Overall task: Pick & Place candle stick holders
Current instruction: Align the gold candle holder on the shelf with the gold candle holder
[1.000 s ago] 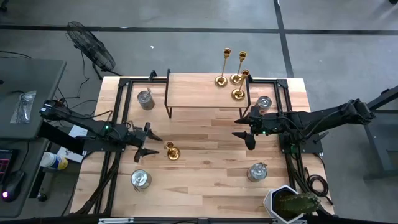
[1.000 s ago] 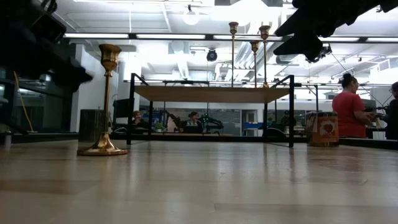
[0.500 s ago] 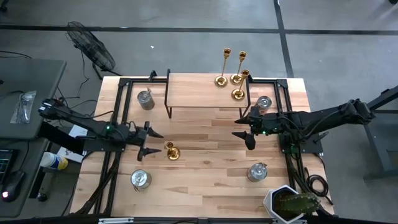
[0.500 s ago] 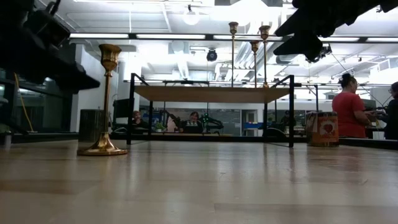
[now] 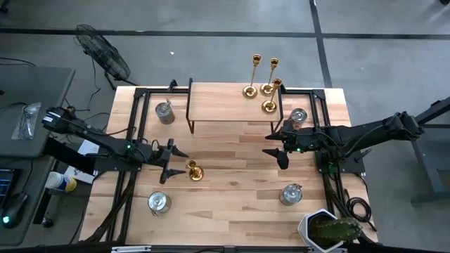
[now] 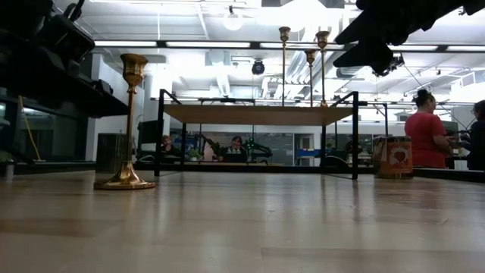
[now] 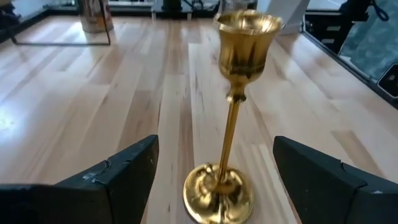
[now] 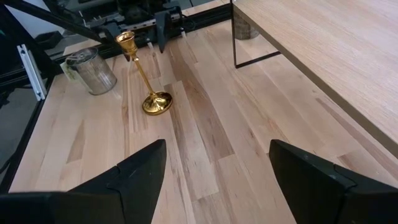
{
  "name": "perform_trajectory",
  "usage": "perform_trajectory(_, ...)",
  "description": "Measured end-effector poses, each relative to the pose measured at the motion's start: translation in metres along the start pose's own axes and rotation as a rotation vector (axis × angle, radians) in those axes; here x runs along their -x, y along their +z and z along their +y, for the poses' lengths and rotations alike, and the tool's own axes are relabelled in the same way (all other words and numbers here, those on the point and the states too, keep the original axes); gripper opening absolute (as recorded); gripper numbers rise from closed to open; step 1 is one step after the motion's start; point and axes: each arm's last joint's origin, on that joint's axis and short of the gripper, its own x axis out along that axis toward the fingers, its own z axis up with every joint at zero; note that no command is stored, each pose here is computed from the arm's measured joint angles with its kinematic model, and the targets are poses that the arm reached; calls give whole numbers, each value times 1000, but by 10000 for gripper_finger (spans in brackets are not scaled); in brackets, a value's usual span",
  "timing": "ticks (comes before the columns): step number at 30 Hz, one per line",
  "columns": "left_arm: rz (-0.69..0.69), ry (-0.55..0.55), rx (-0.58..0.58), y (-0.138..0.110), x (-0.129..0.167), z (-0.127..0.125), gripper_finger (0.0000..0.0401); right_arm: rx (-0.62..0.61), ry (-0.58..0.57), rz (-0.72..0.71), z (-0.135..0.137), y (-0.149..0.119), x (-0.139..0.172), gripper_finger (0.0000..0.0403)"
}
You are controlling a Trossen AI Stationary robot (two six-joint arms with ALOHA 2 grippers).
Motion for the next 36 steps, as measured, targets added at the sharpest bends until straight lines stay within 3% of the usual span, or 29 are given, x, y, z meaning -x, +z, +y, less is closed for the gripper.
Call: perform_trajectory(36, 5, -11, -79, 0, -34, -8, 313, 0, 0, 0, 0, 0, 0, 278)
